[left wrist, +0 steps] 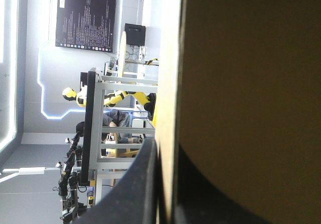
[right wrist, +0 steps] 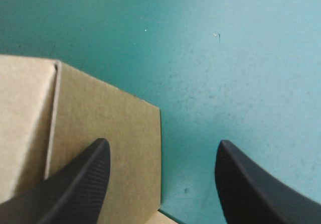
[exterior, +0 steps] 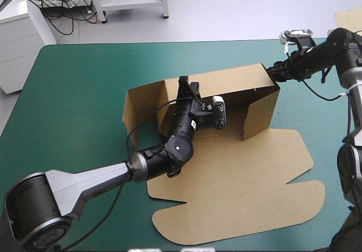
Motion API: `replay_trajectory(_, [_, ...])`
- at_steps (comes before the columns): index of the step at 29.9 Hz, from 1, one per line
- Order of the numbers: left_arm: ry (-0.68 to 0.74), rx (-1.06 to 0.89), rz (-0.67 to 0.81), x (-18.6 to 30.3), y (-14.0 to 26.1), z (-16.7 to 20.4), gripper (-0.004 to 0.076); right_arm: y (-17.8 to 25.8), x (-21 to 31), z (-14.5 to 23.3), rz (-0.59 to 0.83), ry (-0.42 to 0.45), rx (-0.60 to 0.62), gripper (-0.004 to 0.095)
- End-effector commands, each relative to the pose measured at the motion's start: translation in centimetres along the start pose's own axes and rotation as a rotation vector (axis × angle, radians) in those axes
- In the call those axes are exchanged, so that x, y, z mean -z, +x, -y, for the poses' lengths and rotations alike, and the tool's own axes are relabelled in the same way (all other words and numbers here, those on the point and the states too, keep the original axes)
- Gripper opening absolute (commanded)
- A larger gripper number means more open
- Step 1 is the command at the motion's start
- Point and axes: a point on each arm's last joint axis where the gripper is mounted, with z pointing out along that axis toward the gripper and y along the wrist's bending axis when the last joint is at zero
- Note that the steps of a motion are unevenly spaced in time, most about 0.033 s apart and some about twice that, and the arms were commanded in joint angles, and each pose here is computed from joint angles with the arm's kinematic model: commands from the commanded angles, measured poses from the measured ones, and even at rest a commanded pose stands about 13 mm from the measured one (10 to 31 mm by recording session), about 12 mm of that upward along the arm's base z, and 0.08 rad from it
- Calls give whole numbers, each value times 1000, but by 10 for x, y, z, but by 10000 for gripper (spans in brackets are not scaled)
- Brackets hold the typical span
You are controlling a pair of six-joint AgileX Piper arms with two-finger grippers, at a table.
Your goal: Fold the box
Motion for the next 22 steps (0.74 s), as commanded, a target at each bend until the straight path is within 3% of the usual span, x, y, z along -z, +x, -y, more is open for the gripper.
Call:
replay_trajectory(1, [-53, 47, 13, 11, -3, -21, -10, 3, 34, -8, 158, 17, 11, 561])
replay_trajectory(7, [-53, 46, 13, 11, -3, -21, -10, 32, 41, -5, 182, -13, 21, 561])
replay_trajectory(14, [-44, 46, 25, 11, -4, -20, -10, 61, 37, -7, 247, -134, 53, 561])
replay_trajectory(22, [-35, 46, 35, 11, -5, -19, -10, 78, 24, -6, 216, -125, 116, 561])
